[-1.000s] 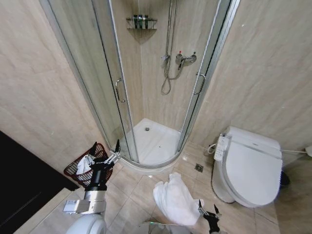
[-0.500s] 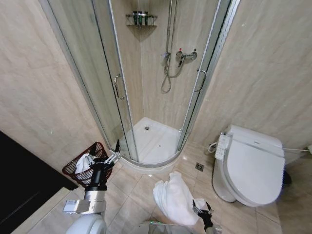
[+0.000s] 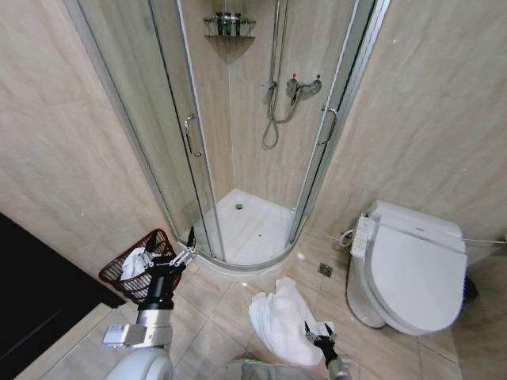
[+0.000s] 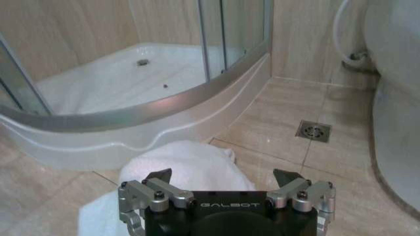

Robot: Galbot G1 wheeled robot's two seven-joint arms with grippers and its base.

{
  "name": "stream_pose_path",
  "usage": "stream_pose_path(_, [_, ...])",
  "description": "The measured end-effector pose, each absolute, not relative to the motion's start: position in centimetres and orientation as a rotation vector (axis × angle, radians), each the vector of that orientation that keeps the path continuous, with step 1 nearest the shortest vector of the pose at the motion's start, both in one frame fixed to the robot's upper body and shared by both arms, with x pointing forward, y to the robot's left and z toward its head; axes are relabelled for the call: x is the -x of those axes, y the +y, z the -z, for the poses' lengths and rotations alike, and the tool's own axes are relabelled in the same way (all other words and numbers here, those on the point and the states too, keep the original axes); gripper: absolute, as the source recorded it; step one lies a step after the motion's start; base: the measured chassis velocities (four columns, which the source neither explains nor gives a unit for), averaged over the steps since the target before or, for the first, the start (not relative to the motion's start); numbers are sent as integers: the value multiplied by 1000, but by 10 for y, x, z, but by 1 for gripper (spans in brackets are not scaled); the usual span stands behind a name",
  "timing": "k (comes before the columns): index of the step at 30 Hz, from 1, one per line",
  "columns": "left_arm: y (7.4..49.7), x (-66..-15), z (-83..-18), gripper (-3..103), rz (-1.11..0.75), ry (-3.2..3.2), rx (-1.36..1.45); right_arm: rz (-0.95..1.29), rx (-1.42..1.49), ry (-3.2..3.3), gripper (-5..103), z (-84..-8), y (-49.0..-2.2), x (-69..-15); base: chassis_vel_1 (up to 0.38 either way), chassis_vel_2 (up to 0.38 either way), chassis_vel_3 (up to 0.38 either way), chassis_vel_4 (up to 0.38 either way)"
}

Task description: Discard the used towel into the hamper.

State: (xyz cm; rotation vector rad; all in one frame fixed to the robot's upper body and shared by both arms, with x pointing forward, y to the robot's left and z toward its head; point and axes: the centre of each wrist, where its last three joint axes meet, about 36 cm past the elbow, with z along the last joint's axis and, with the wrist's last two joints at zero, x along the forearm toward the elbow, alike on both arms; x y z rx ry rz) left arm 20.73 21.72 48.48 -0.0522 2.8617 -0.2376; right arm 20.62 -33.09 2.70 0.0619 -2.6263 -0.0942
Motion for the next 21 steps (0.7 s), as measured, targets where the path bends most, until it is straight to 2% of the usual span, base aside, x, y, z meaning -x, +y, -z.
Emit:
stream_pose_path(4, [217, -207, -485, 100, 238, 2862, 52, 0, -96, -2603, 100, -24, -325, -214, 0, 0, 0, 0])
stream_pose_path(21, [217, -207, -485, 100, 238, 2862, 52, -103, -273, -2506, 100, -17, -313, -212, 0, 0, 0, 0])
